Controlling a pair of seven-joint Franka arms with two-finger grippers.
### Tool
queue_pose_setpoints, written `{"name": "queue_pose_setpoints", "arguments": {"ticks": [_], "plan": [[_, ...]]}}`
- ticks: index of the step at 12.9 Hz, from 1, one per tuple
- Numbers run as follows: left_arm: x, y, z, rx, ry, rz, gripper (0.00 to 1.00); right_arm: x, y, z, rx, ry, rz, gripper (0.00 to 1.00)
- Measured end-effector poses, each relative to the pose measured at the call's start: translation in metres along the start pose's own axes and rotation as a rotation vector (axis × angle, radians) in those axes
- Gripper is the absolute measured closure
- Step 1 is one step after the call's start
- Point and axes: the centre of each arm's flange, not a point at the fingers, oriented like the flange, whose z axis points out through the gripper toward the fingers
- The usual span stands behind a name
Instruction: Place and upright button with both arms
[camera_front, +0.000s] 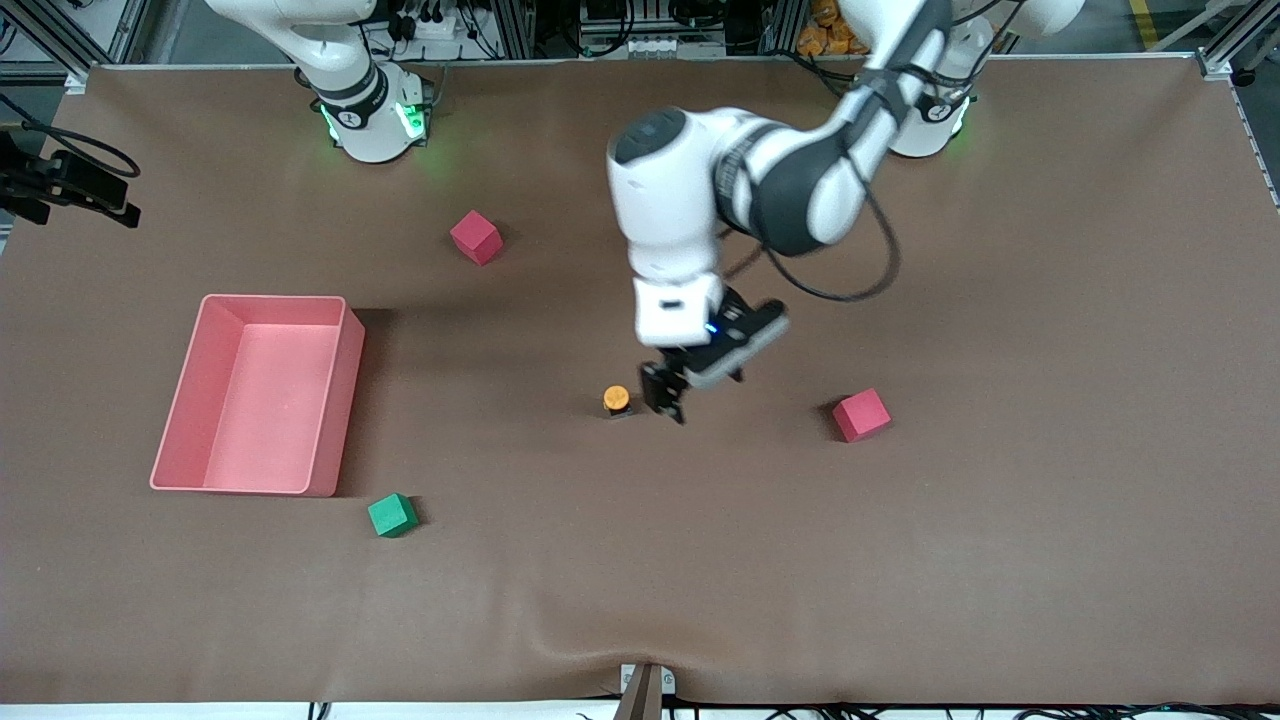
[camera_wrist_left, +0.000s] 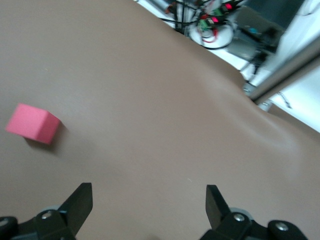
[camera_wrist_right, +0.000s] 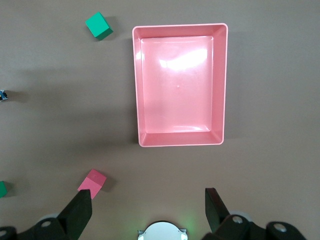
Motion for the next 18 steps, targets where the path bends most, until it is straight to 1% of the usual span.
{"name": "queue_pose_setpoints", "arguments": {"ticks": [4,5,7,9,11,12,15,18], "plan": [[0.096,-0.040,0.038,0.092,-0.102,-0.045,0.00,-0.001,0.001,-0.001,0.000,0.002,0.002,0.00],[0.117,-0.051,0.045,0.099,-0.131,-0.058,0.00,-0.001,0.001,-0.001,0.000,0.003,0.003,0.00],[0.164,-0.074,0.050,0.084,-0.195,-0.077,0.00,-0.001,0.004,-0.001,0.001,0.001,0.008,0.00],[0.212,-0.101,0.046,0.050,-0.227,-0.023,0.00,-0.003,0.009,-0.001,0.002,-0.008,0.017,0.00],[0.244,-0.125,0.036,0.058,-0.232,0.012,0.00,-0.003,0.009,0.000,0.002,-0.009,0.018,0.00],[0.255,-0.136,0.030,0.064,-0.235,0.039,0.00,-0.003,0.009,0.000,0.002,-0.010,0.017,0.00],[0.288,-0.168,0.010,0.067,-0.247,0.216,0.00,-0.004,0.010,0.000,0.002,-0.020,0.018,0.00],[0.311,-0.194,-0.010,0.069,-0.254,0.306,0.00,-0.004,0.010,0.000,0.002,-0.020,0.018,0.00]]}}
